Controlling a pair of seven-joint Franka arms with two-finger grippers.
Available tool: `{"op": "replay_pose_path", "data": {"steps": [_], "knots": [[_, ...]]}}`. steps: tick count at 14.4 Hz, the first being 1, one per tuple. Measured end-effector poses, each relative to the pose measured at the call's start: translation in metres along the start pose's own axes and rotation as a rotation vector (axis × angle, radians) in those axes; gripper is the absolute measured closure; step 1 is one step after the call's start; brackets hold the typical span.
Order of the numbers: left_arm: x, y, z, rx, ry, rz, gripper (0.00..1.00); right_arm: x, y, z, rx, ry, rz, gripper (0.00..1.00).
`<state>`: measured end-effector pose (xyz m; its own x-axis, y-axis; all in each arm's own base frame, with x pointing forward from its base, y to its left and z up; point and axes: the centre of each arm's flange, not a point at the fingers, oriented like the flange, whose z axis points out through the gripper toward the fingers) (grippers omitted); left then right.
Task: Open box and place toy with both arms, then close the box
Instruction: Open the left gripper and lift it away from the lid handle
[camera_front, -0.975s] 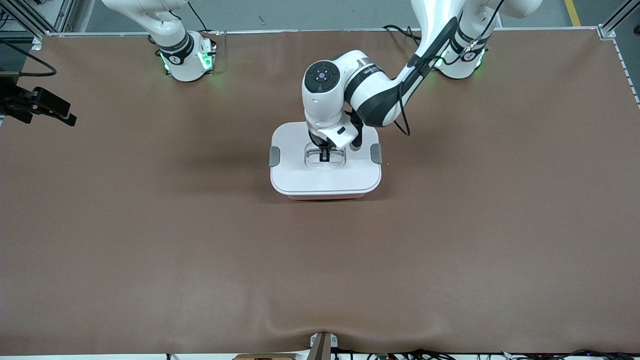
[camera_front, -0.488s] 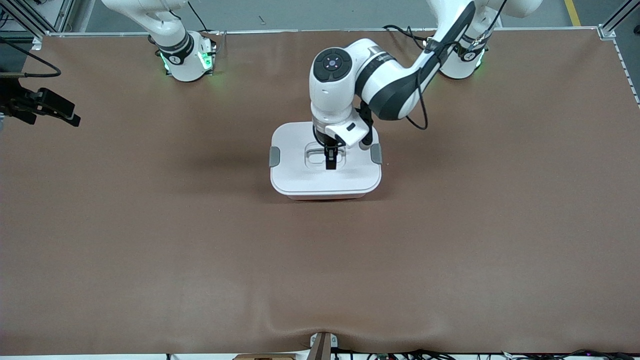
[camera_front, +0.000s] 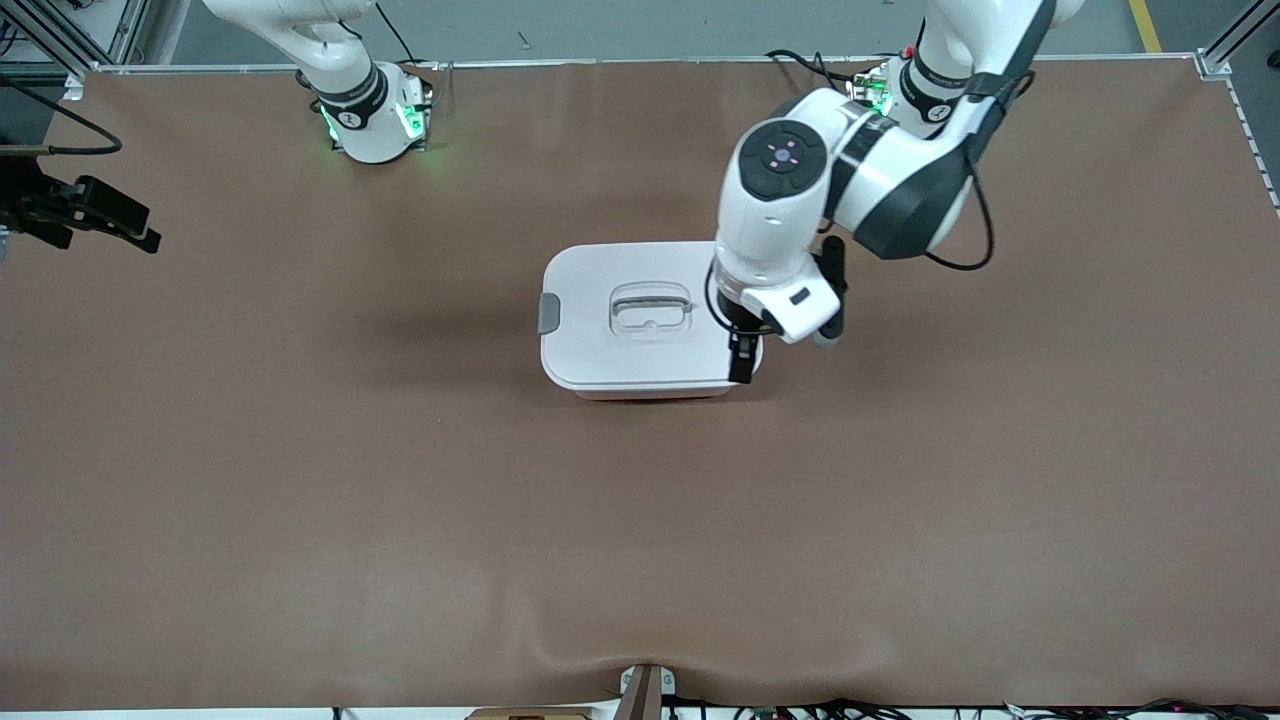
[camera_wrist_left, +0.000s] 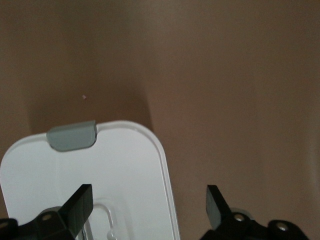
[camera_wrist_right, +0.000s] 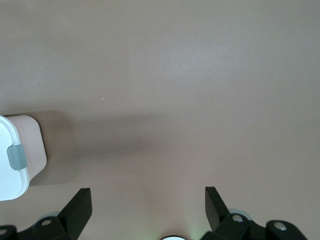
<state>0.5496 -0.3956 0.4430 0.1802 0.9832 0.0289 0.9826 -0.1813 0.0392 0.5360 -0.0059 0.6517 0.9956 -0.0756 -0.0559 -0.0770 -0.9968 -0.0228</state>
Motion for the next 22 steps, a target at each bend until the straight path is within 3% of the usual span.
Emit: {"op": "replay_pose_path", "data": {"steps": [9, 12, 18, 22], "knots": [[0.1, 0.03, -0.031, -0.028, 0.012, 0.204, 0.0, 0.0, 0.0, 0.0, 0.0, 0.0, 0.0, 0.0], [0.143, 0.035, -0.041, -0.018, 0.024, 0.271, 0.0, 0.0, 0.002, 0.0, 0.0, 0.0, 0.003, 0.0], [0.187, 0.041, -0.039, 0.006, 0.03, 0.38, 0.0, 0.0, 0.003, 0.0, 0.0, 0.0, 0.006, 0.0], [0.235, 0.047, -0.041, 0.005, 0.033, 0.439, 0.0, 0.0, 0.004, 0.0, 0.0, 0.0, 0.007, 0.0]]}}
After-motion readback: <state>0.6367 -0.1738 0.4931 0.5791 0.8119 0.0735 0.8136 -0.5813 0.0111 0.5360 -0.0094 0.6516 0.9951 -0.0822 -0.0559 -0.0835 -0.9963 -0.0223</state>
